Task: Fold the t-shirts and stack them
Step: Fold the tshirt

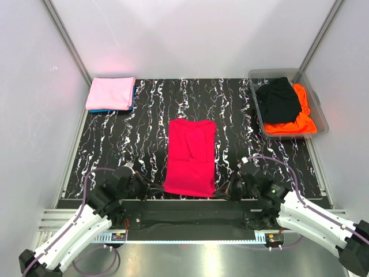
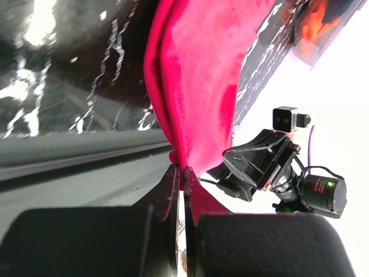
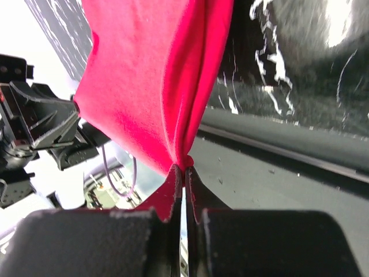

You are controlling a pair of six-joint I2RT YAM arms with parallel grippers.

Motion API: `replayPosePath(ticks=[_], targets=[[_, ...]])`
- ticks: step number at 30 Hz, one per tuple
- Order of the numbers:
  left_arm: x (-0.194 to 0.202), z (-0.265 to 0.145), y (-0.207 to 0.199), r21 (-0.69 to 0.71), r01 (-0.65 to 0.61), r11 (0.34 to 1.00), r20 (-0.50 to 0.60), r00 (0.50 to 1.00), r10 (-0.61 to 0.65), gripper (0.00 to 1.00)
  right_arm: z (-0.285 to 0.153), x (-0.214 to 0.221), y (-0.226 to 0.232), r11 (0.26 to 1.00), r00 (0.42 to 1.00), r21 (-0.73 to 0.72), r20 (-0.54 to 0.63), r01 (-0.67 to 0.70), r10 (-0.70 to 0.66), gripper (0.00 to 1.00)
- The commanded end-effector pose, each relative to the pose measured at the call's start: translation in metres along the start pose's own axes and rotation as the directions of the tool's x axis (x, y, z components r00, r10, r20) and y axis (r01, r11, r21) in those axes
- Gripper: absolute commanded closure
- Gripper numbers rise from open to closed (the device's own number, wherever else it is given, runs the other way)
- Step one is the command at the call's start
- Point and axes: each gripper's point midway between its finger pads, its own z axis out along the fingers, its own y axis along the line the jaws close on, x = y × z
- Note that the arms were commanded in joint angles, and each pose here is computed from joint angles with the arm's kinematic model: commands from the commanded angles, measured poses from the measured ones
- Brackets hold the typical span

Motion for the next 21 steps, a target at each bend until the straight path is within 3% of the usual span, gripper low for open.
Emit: replayPosePath(ticks=[1, 10, 17, 21], targets=[[0.007, -0.014, 0.002, -0.023, 0.005, 1.0, -0.015, 1.0, -0.006, 1.0, -0.007, 0.005, 0.008, 1.0, 1.0, 0.012, 0.013, -0.007, 0.007, 1.0], [0.004, -0.031, -0.021, 0.009, -0.047, 0.999, 0.031, 0.998, 0.046, 1.0, -0.015, 0.01, 0.028, 0.998, 0.998, 0.019, 0.027, 0.057, -0.057, 1.0], [-0.008, -0.047, -0.105, -0.01, -0.256, 0.967, 0.115, 0.96, 0.255, 1.0, -0.047, -0.015, 0.077, 0.987, 0.975, 0.017, 0.155, 0.159, -0.16, 1.0], [-0.019, -0.047, -0.15, -0.008, -0.303, 0.953, 0.172, 0.938, 0.3, 1.0, -0.051, -0.029, 0.1, 0.977, 0.967, 0.024, 0.137, 0.212, -0.213, 1.0]])
